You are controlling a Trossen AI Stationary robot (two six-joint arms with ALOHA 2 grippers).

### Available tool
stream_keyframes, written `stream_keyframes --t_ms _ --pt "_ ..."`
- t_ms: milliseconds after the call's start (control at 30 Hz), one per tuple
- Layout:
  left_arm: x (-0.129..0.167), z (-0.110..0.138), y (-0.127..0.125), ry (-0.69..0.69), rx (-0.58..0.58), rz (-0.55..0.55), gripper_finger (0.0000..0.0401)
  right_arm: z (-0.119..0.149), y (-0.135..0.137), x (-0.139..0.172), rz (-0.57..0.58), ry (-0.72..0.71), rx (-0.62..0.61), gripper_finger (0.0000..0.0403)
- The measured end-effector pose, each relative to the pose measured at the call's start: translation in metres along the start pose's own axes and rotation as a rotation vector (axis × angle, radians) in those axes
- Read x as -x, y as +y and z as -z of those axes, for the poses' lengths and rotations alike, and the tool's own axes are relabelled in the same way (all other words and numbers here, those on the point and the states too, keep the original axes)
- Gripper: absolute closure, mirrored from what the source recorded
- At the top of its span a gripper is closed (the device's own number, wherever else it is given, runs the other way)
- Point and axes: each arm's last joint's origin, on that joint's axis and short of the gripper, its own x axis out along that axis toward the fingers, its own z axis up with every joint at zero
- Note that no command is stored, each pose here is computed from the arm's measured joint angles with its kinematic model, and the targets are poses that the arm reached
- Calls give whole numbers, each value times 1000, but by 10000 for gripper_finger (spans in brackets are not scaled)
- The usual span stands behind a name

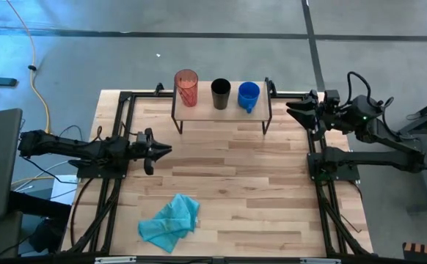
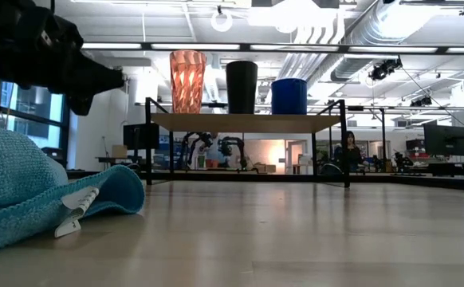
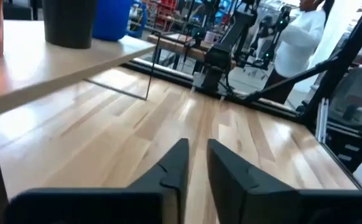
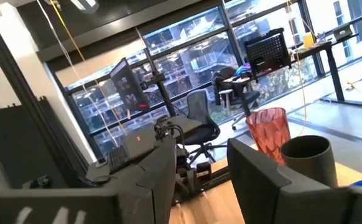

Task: Stack small to large cups/mugs on shelf
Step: Return to Home Position

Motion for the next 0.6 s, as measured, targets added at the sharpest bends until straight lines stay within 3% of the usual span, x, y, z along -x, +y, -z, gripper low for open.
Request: stream_keyframes --t_ms 133,367,600 --pt "0 -1 0 -12 -17 3 395 0 0 0 0 1 -11 267" --pt "0 -4 -2 -40 -3 23 371 2 -1 0 8 20 -4 267" --pt "0 -6 1 -74 2 -73 368 13 -5 1 52 137 33 267"
